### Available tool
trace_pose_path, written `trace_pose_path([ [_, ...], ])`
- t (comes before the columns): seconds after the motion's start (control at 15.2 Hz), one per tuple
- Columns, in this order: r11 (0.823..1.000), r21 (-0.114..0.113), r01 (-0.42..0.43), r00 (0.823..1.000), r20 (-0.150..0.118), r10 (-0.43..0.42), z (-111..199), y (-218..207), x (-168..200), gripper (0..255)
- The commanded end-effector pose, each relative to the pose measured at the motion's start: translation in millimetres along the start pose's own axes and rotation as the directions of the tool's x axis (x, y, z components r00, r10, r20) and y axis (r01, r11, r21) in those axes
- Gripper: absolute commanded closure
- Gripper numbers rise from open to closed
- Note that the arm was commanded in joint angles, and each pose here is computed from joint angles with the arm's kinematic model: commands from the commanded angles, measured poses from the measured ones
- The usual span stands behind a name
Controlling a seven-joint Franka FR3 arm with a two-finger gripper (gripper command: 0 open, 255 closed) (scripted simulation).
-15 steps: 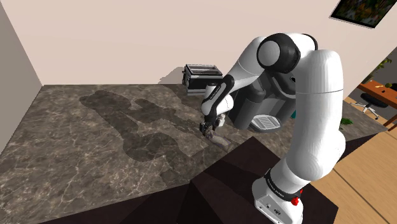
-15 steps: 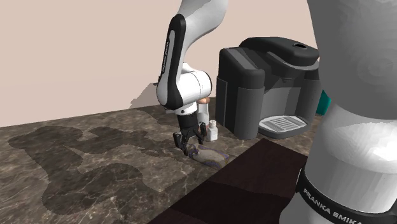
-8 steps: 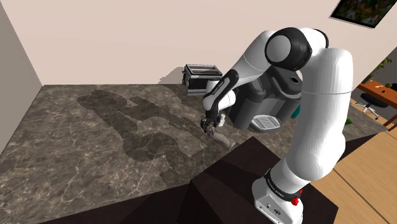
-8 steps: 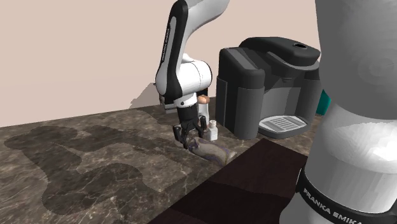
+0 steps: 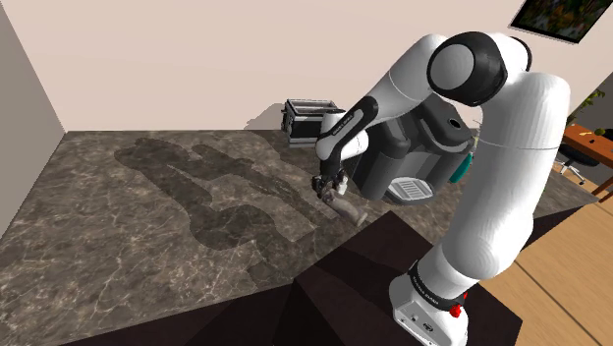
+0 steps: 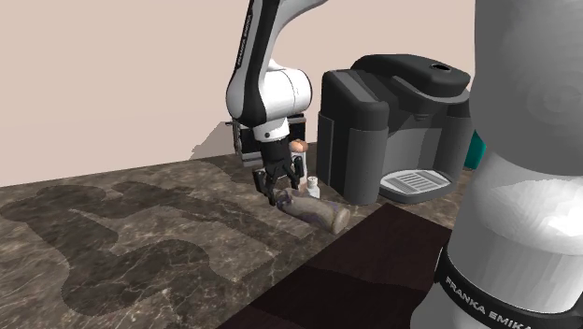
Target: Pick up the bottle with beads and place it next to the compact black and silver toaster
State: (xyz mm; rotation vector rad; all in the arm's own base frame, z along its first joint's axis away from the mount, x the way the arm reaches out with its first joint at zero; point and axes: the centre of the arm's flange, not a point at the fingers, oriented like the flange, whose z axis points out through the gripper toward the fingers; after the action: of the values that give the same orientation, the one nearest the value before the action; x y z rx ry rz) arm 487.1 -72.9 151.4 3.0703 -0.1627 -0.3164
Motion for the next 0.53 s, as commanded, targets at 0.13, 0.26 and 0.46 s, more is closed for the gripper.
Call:
trace_pose_path([
  [0.13,1.000,0.000,0.000,1.000,0.000,0.000,-21.3,0.9,-5.1,255],
  [0.26,1.000,0.000,0.000,1.000,0.000,0.000,-31.6,1.5,-7.2,255],
  [0.46,1.000,0.000,0.000,1.000,0.000,0.000,-47.1,2.5,-10.4,255],
])
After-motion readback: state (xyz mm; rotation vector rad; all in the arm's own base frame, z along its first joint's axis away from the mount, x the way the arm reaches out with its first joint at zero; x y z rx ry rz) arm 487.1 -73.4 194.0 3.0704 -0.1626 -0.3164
